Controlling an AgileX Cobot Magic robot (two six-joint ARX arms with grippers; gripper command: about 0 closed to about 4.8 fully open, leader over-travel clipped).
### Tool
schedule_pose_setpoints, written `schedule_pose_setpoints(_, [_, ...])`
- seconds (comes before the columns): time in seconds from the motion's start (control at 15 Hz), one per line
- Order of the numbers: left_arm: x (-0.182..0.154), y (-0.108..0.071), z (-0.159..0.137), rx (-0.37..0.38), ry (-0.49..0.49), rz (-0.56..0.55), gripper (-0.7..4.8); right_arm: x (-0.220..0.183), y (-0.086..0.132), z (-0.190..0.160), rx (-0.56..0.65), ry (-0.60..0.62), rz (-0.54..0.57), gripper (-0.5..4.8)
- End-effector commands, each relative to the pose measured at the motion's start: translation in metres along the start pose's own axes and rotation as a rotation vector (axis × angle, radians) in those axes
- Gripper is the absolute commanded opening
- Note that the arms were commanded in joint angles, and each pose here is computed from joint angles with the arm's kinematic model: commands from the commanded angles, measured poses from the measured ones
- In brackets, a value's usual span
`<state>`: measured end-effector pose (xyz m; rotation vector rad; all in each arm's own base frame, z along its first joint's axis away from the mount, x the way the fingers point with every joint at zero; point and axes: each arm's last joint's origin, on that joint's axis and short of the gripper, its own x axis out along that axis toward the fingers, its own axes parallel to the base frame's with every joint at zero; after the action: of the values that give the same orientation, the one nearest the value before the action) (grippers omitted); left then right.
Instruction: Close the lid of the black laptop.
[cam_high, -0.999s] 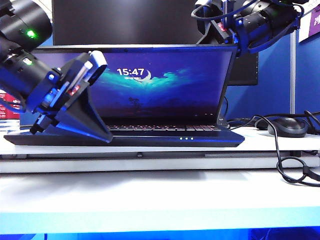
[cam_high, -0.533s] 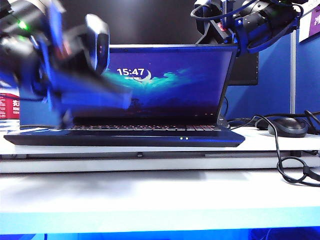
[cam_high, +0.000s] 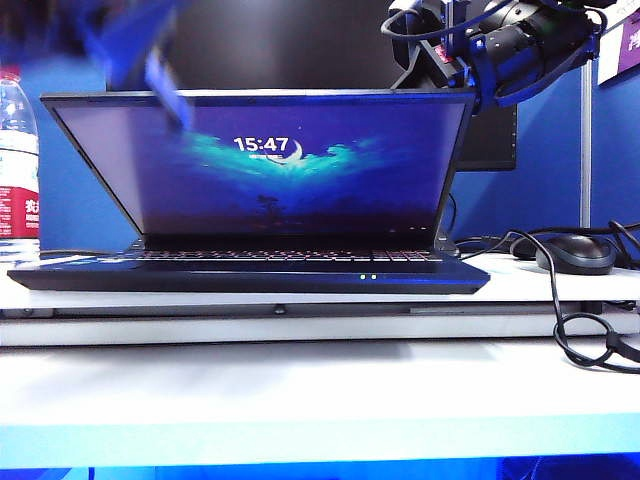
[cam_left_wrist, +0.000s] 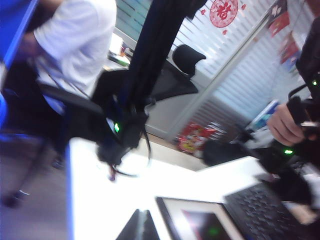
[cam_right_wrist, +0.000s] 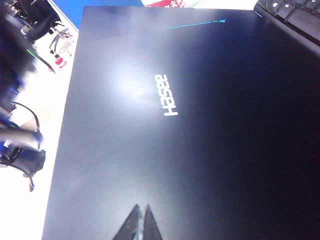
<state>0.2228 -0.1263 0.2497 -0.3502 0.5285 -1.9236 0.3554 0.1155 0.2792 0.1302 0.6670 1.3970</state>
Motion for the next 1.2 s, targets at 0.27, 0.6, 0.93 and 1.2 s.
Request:
schedule_pose_setpoints(0.27, [-0.028, -0.032, 0.065, 0.299, -0.334, 0.906, -0.06, 0.0, 0.003, -0.001, 0.015, 0.011, 0.005, -0.02])
schedule_pose_setpoints(0.6, [-0.04, -0.027, 0.066, 0.148, -0.193, 1.421, -0.05, 0.0, 0.002, -0.001, 0.014, 0.01, 0.005, -0.02])
schedule_pose_setpoints(0.93, [-0.041, -0.016, 0.056, 0.08, -0.12, 1.462, -0.06, 0.001, 0.003, -0.001, 0.014, 0.011, 0.006, -0.02])
schedule_pose_setpoints(1.2, [-0.042, 0.003, 0.037, -0.062, 0.008, 1.454, -0.05, 0.001, 0.003, -0.002, 0.027, 0.018, 0.009, -0.02])
